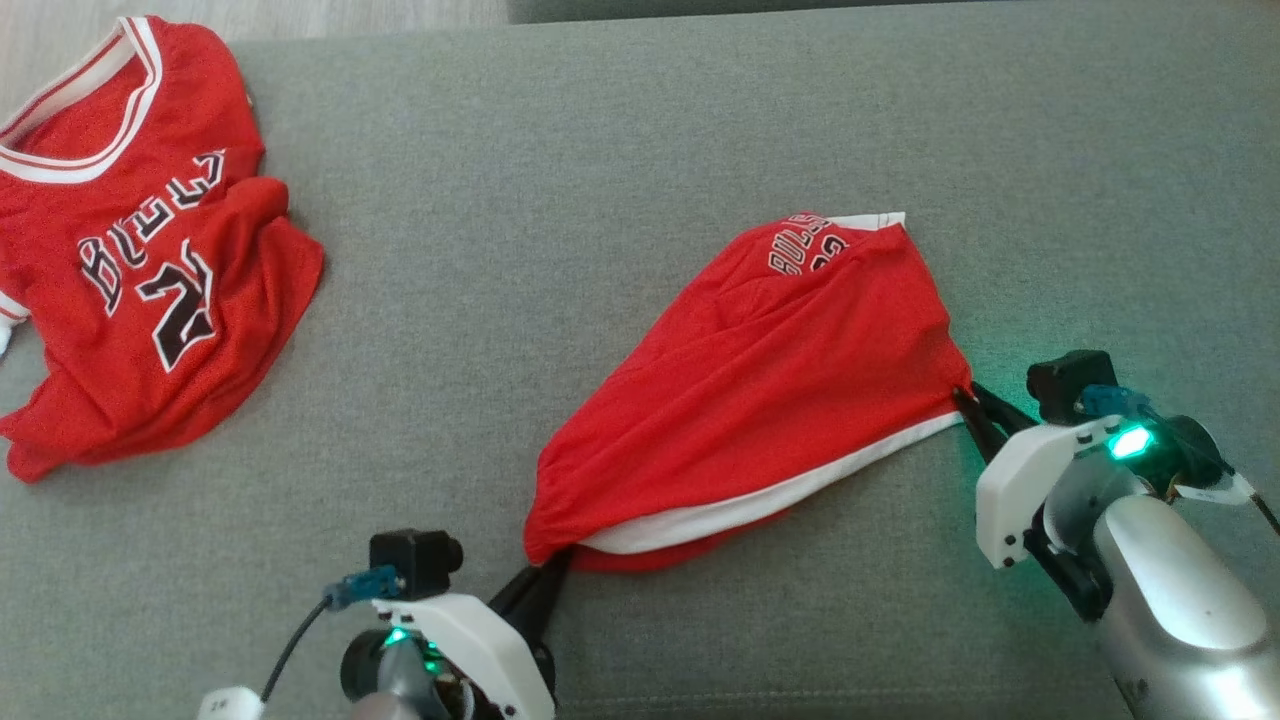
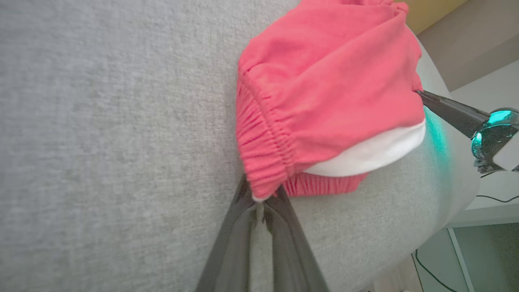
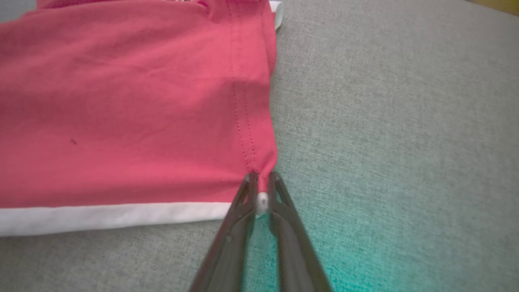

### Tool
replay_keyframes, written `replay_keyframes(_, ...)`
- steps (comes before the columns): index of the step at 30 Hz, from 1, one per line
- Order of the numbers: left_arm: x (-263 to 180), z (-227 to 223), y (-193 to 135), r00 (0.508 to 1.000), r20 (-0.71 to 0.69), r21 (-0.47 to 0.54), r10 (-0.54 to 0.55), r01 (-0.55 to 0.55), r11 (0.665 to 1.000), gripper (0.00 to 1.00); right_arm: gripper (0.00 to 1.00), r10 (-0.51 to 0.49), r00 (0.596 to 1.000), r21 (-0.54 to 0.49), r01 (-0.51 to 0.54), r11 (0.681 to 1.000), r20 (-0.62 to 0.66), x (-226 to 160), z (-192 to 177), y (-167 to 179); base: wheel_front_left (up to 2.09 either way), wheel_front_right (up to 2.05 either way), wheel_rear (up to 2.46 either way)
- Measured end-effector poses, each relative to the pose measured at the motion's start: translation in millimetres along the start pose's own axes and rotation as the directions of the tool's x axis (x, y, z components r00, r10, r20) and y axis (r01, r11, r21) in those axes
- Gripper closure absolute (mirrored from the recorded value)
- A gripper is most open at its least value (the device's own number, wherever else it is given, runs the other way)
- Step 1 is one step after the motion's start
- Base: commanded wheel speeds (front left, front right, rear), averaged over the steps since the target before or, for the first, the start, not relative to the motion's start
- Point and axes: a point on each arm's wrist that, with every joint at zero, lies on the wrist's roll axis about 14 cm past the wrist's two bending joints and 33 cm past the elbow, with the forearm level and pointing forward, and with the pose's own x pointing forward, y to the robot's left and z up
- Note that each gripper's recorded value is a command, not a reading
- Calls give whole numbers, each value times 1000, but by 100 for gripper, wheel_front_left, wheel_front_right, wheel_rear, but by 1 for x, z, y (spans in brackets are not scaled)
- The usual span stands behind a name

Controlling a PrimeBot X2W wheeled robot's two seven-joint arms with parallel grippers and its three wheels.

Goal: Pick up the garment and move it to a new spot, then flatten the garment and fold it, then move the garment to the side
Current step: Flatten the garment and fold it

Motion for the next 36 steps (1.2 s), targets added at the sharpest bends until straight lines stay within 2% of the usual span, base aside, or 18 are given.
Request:
replay_keyframes(5, -4, 0, -12, 999, -8, 1, -41, 41, 999, 100, 100, 1, 1000, 42, -2, 999, 27, -6, 5, 1, 0, 0, 0)
replay_keyframes(10, -18, 22, -33, 992, 47, -12, -121, 121, 993, 100, 100, -11, 994, 127, -4, 992, 112, -26, 15, 0, 0, 0, 0)
replay_keyframes(14, -37, 38, -49, 978, 82, -19, -191, 193, 981, 100, 100, -33, 975, 234, -19, 972, 218, -53, 37, -5, 0, 0, 0)
replay_keyframes(15, -37, 38, -49, 978, 82, -19, -191, 193, 981, 100, 100, -33, 975, 234, -19, 972, 218, -53, 37, -5, 0, 0, 0)
replay_keyframes(18, -53, 55, -69, 955, 118, -12, -271, 274, 962, 100, 100, -66, 946, 317, -41, 947, 319, -82, 63, -14, 0, 0, 0)
replay_keyframes(25, -103, 101, -131, 837, 199, 30, -510, 515, 857, 100, 100, -139, 844, 424, -113, 899, 518, -157, 117, -26, 0, 0, 0)
replay_keyframes(30, -135, 127, -159, 749, 232, 115, -620, 612, 782, 100, 100, -191, 752, 434, -139, 890, 631, -206, 148, -32, 0, 0, 0)
replay_keyframes(36, -162, 160, -185, 648, 211, 263, -732, 684, 681, 100, 100, -220, 644, 407, -157, 900, 733, -249, 182, -40, 0, 0, 0)
